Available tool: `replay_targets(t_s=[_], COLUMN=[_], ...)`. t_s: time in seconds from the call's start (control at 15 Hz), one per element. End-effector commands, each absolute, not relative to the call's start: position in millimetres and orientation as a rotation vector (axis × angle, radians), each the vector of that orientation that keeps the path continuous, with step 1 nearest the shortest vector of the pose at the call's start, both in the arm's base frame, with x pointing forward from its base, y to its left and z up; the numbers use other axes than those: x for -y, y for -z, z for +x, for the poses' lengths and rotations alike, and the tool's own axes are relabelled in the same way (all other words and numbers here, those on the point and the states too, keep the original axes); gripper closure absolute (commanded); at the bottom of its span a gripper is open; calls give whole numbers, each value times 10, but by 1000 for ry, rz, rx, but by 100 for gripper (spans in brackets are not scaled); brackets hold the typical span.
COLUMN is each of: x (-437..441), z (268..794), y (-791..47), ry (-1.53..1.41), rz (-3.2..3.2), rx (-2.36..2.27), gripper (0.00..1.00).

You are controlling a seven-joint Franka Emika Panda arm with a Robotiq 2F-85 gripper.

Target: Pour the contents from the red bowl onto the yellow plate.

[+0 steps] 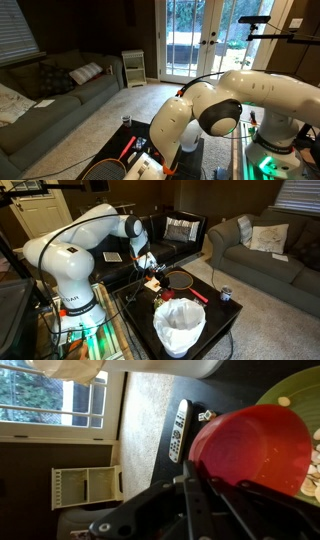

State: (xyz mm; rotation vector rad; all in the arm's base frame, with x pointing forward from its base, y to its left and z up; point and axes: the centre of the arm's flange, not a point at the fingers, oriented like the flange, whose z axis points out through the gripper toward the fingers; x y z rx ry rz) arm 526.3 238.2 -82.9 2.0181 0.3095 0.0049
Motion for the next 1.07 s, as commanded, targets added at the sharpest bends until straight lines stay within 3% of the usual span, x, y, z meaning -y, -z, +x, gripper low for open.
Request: replay_targets(t_s=[0.0, 1.0], x=[-2205, -2115], z=[4989, 4690], y=[585, 456], ry=[-86, -254], rz=[2119, 2500], rx=[-262, -419], gripper=[99, 99])
